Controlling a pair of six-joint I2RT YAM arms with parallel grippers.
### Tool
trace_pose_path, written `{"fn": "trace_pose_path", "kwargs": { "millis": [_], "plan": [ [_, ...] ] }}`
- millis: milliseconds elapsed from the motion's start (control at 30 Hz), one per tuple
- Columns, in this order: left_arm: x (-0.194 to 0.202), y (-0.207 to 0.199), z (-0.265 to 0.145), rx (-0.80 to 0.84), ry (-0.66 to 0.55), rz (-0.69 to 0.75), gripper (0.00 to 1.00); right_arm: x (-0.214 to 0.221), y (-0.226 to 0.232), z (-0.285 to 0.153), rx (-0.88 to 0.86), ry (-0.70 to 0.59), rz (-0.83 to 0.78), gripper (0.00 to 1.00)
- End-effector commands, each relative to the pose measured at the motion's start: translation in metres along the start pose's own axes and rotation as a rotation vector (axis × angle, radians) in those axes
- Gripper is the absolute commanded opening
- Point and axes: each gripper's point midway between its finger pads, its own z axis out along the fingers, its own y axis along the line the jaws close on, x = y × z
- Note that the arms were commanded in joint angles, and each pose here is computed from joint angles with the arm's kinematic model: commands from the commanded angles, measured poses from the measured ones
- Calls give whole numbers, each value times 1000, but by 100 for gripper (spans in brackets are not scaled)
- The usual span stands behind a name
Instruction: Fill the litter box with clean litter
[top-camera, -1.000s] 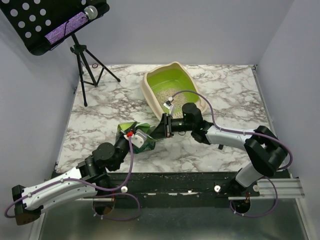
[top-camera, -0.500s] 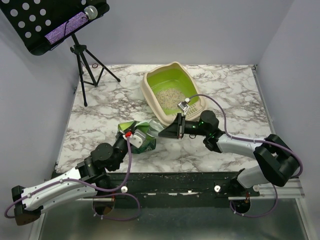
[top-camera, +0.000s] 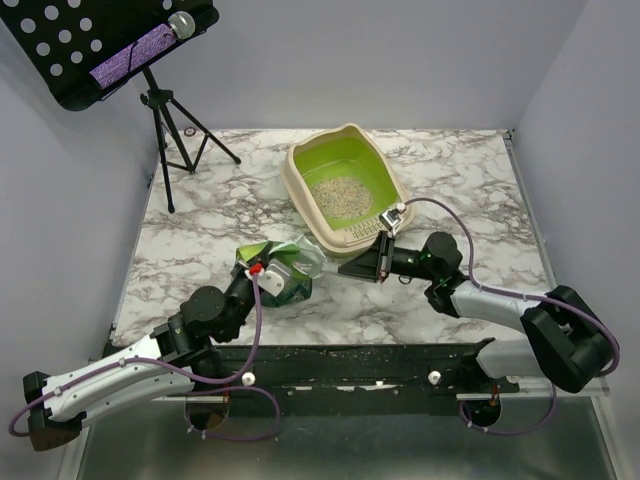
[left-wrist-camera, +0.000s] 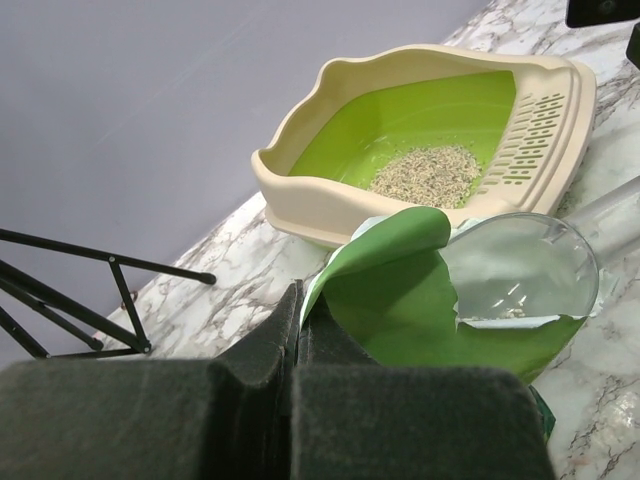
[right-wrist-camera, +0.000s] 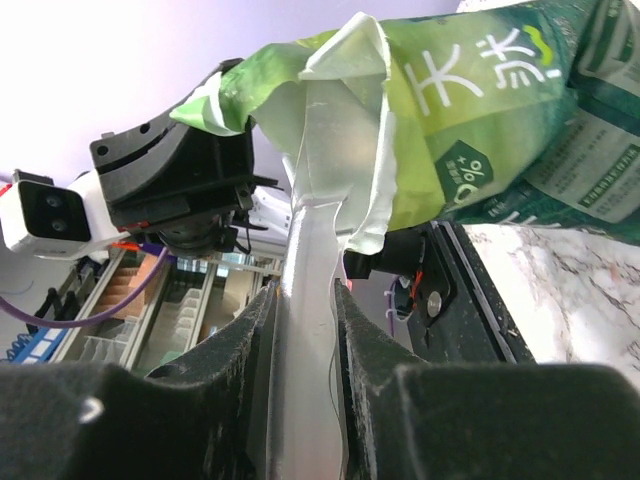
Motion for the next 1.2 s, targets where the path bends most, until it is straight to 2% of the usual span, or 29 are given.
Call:
{"fn": "trace_pose_path", "kwargs": {
  "millis": [0, 433, 733, 1167],
  "plan": [
    [-18, 14, 0, -45, -55, -42, 0, 10, 0, -13, -22, 11, 7, 0],
    [-17, 11, 1, -39, -53, -35, 0, 12, -12, -41, 47, -146, 181, 0],
    [-15, 9, 3, -39, -47, -30, 0, 18, -10, -53, 85, -170, 227, 0],
    [-15, 10, 3, -42, -46, -32, 0, 12, -8, -69, 131, -290, 276, 0]
  ]
}}
